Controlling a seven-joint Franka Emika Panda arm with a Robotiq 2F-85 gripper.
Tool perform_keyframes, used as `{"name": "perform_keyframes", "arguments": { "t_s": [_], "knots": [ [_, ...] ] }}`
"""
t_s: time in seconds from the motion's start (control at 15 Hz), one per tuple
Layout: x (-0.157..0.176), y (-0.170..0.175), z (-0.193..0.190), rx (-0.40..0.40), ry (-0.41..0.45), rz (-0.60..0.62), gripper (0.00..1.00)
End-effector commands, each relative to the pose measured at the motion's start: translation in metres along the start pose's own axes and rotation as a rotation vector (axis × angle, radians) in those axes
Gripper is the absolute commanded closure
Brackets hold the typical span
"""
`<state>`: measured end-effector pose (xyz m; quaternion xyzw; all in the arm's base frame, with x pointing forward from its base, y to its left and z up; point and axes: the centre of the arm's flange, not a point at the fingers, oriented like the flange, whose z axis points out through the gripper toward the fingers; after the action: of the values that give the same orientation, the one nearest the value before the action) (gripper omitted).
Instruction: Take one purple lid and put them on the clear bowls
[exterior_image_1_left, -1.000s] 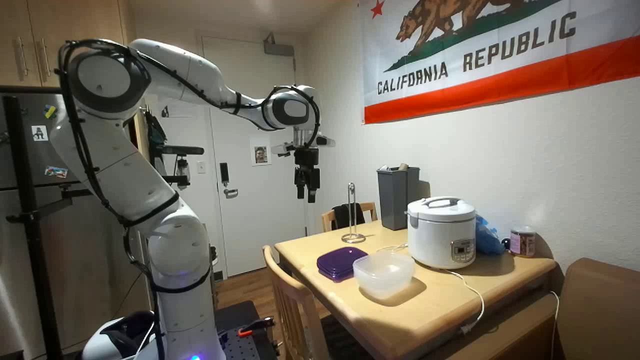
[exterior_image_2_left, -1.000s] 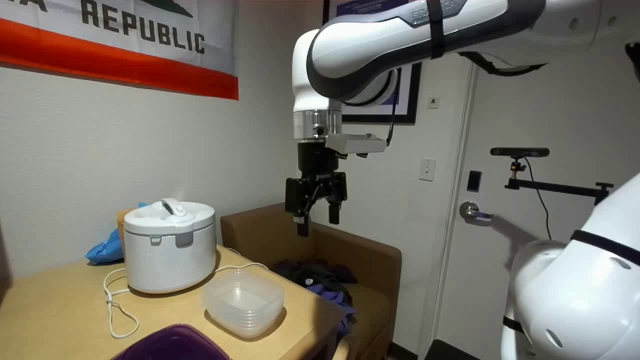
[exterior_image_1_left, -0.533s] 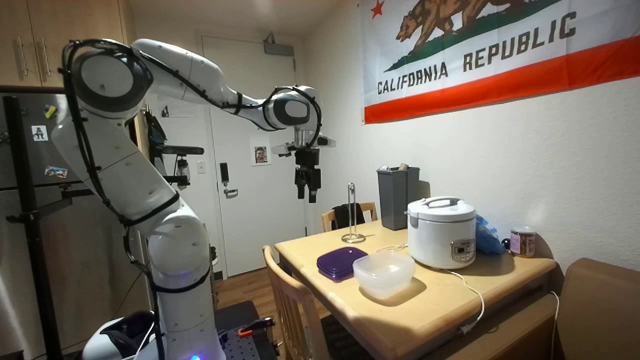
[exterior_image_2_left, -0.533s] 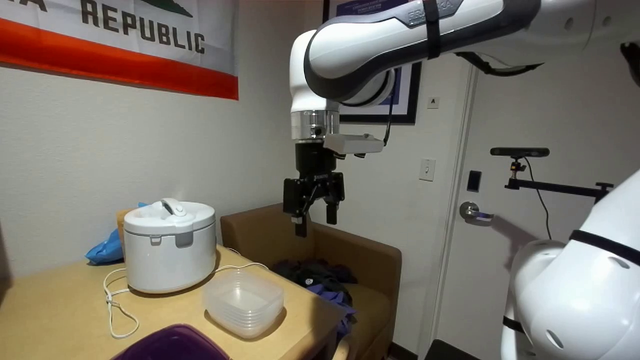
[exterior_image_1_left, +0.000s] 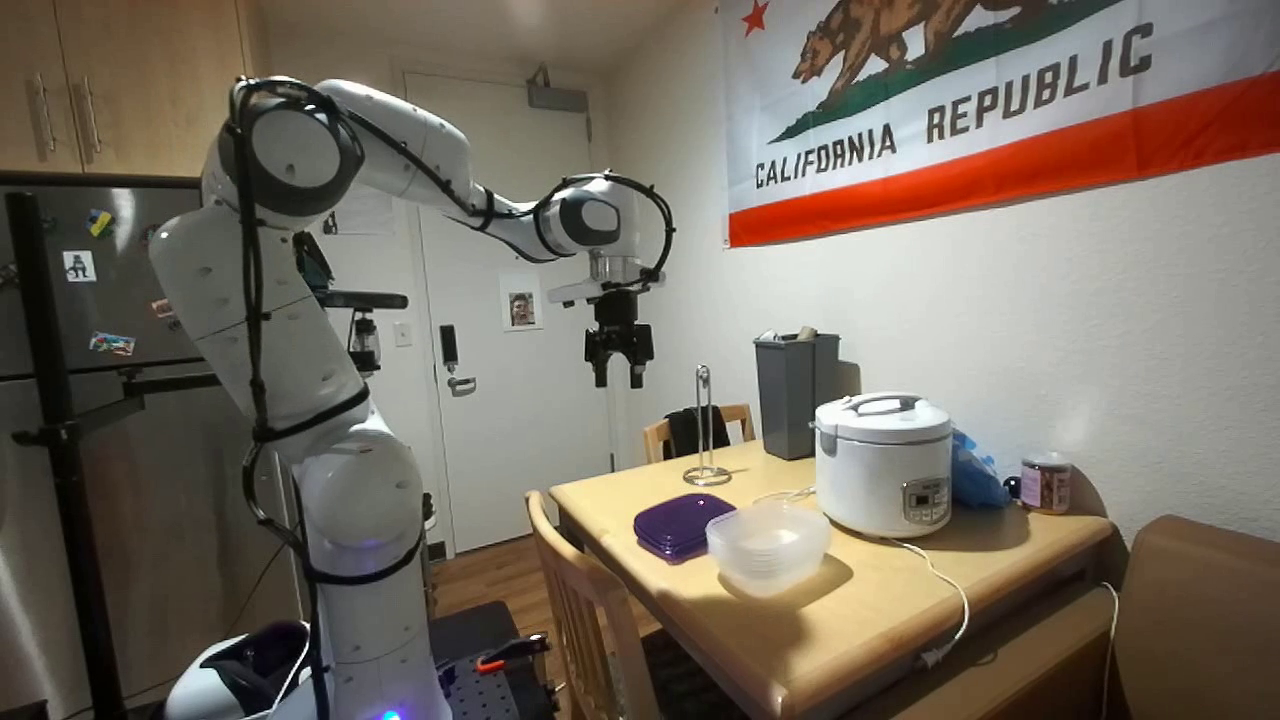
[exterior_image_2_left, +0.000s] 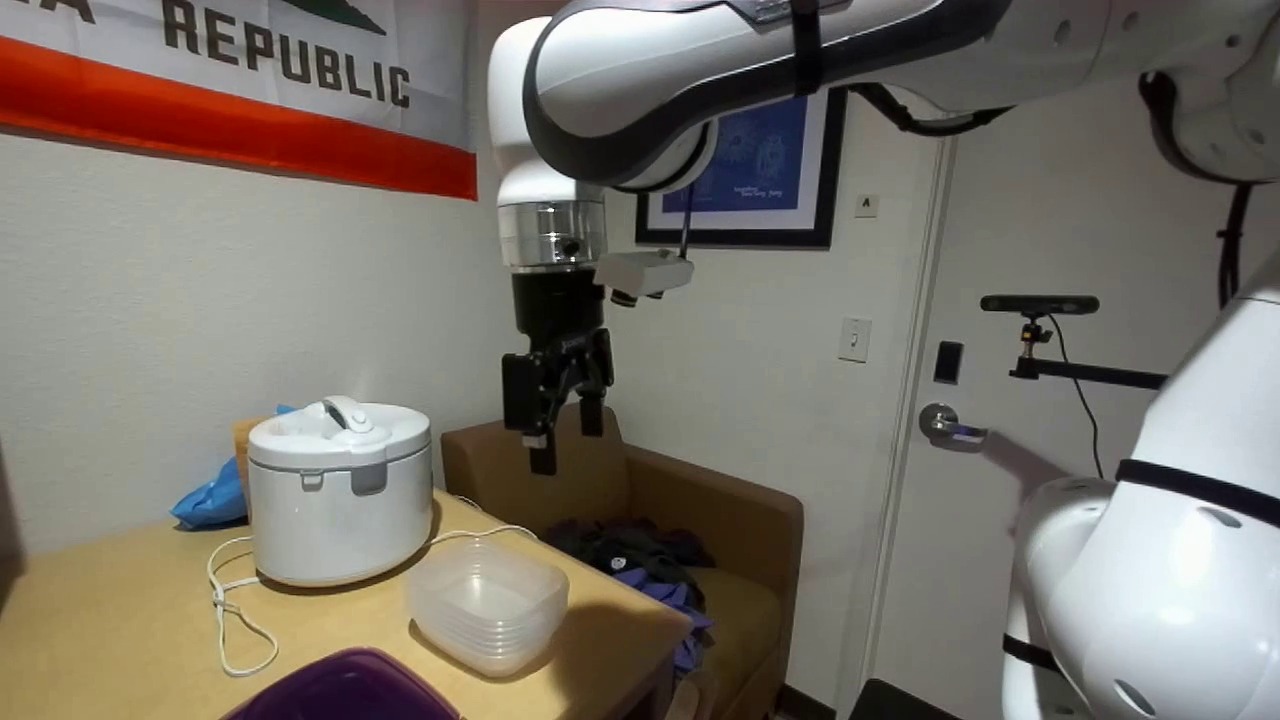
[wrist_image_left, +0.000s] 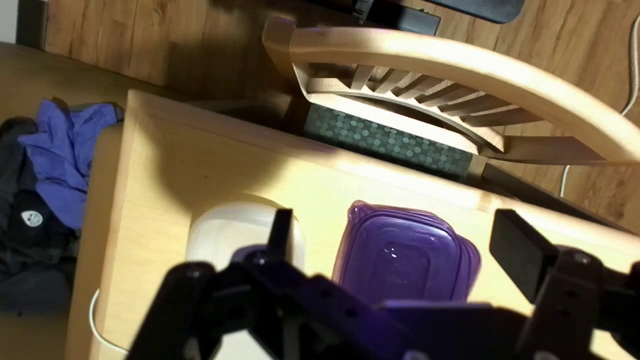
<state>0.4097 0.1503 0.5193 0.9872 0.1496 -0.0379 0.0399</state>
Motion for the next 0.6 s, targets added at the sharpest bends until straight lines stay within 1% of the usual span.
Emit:
{"name": "perform_keyframes", "arguments": {
  "t_s": [0.0, 0.07, 0.13, 0.4, 0.53],
  "knots": [
    [0.028, -0.021, -0.010, -0.063, -0.044, -0.157, 0.00],
    [0.025, -0.019, -0.011, -0.070, -0.031, -0.179, 0.00],
    [0.017, -0.021, -0.001, -0.043, -0.015, -0.121, 0.00],
    [0.020, -0.022, 0.002, -0.043, -0.021, -0.126, 0.00],
    [0.033, -0.029, 0.011, -0.007, 0.005, -0.199, 0.00]
  ]
}}
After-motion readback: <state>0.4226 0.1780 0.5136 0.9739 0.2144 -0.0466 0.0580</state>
